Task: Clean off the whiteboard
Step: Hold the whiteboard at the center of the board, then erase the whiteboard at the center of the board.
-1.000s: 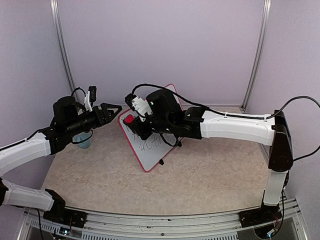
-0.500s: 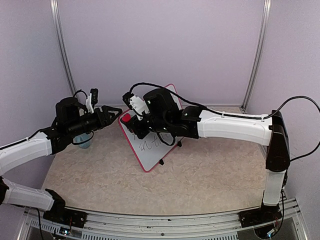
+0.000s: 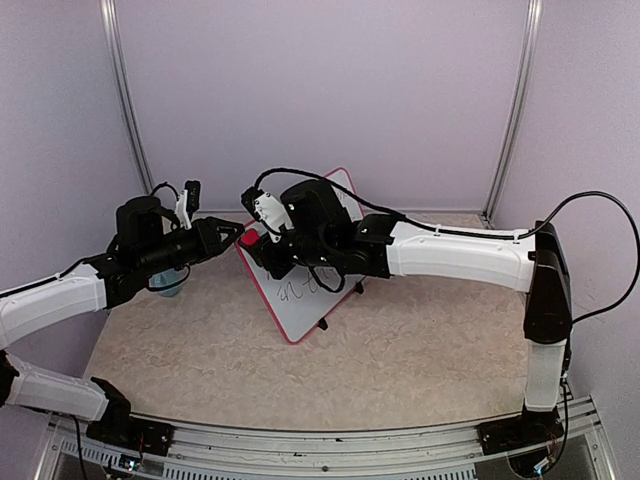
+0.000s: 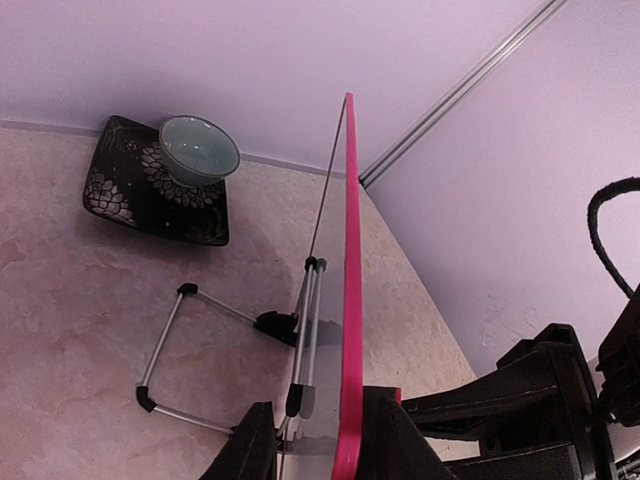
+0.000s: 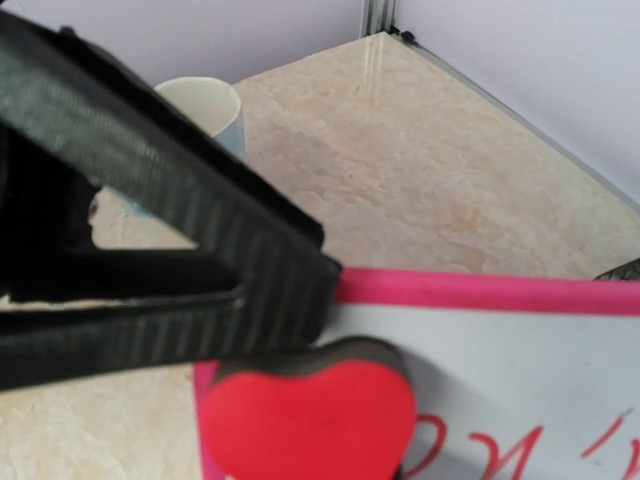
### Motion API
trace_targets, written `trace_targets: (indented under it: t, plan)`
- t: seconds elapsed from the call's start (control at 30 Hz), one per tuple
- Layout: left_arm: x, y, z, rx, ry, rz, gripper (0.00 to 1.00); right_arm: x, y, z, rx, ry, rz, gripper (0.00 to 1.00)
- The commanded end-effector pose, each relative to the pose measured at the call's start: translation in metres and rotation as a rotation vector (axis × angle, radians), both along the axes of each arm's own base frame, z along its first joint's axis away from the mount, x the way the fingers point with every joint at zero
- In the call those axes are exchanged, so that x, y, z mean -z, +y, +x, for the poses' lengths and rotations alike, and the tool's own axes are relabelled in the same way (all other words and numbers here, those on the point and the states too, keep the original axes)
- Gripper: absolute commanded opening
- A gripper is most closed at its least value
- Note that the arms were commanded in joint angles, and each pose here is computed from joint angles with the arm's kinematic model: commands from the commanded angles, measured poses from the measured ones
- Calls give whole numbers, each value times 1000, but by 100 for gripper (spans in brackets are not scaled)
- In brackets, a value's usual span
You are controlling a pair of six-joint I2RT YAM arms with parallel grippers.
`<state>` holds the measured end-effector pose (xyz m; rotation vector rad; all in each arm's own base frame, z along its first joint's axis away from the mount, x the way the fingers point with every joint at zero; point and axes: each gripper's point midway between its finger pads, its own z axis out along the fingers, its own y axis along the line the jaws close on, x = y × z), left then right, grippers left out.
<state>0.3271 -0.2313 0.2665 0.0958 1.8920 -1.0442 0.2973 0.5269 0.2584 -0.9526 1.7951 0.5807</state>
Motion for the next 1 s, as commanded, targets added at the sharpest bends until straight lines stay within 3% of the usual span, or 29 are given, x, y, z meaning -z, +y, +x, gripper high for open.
trace_targets:
  t: [0.0, 0.43, 0.97]
  plan:
    - [-4, -4, -2, 19, -19, -1, 32, 26, -1, -4, 14, 38, -49, 10]
    - [-13, -13, -8, 49, -41, -18, 22, 44, -15, -11, 22, 74, -76, 6]
    - [-28, -24, -20, 94, -83, -43, 27, -4, 2, 4, 34, -16, -26, 5]
